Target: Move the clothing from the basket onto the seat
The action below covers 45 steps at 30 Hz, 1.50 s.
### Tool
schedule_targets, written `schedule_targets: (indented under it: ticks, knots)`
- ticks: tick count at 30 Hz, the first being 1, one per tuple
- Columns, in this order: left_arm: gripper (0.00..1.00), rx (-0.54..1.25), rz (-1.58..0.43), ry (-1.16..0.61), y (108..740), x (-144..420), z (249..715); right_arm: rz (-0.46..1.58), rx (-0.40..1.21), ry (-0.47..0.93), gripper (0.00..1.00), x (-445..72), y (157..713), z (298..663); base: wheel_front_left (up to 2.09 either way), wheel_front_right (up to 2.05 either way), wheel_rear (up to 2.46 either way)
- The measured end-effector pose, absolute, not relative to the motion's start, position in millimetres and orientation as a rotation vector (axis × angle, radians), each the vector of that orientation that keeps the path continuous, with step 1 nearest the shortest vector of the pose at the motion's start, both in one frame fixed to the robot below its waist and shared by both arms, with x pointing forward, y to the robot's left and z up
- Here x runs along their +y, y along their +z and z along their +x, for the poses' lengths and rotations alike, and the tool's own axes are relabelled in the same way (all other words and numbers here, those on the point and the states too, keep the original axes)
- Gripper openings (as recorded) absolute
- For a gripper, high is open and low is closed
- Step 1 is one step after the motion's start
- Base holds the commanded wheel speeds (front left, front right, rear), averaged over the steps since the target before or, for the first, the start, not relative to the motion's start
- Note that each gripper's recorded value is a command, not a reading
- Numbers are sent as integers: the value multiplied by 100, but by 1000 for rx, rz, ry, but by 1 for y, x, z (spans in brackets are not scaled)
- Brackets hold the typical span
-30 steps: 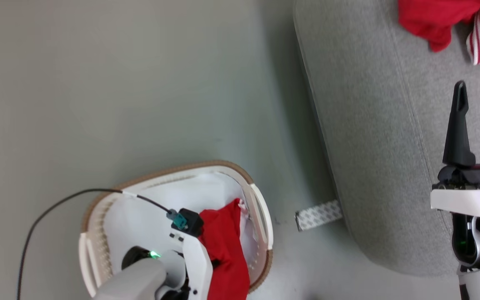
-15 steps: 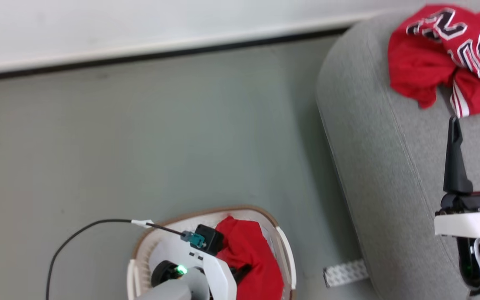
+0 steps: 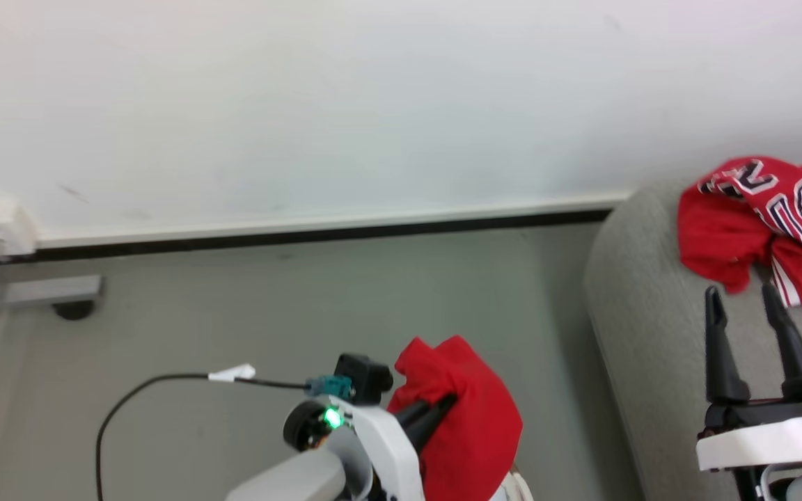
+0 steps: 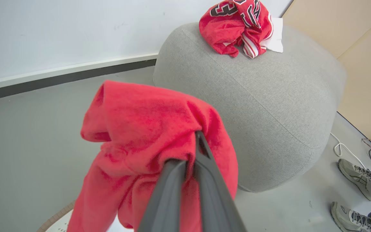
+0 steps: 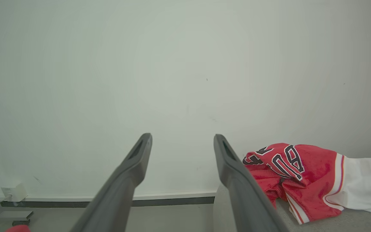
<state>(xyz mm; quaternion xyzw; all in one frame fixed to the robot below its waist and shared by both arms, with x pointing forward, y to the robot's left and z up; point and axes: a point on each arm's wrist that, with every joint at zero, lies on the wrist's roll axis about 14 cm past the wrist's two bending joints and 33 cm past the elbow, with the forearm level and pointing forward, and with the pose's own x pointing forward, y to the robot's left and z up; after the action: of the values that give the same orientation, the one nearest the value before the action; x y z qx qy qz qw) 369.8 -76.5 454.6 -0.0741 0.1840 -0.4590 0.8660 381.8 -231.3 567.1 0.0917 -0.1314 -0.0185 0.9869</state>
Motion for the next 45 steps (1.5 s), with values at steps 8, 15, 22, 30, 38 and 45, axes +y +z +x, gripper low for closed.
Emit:
schedule_targets:
  ticks: [8,15,22,30,38,45]
  knots:
    - [0,122,-144,-907,535,-63,395,225,-280,77,100,-189,575,380,0,0,0]
    - [0,-116,-140,-868,607,-53,405,296,-254,124,100,-166,567,375,0,0,0]
    - [0,-228,-130,-817,637,-40,405,321,-238,212,100,-135,566,370,0,0,0]
    - [0,-270,-115,-801,647,-32,397,331,-231,292,100,-112,568,365,0,0,0]
    - [0,-274,-122,-798,648,-32,395,327,-219,350,100,-98,567,360,0,0,0]
    - [0,-269,-130,-799,646,-33,394,350,-157,478,100,-64,556,350,0,0,0]
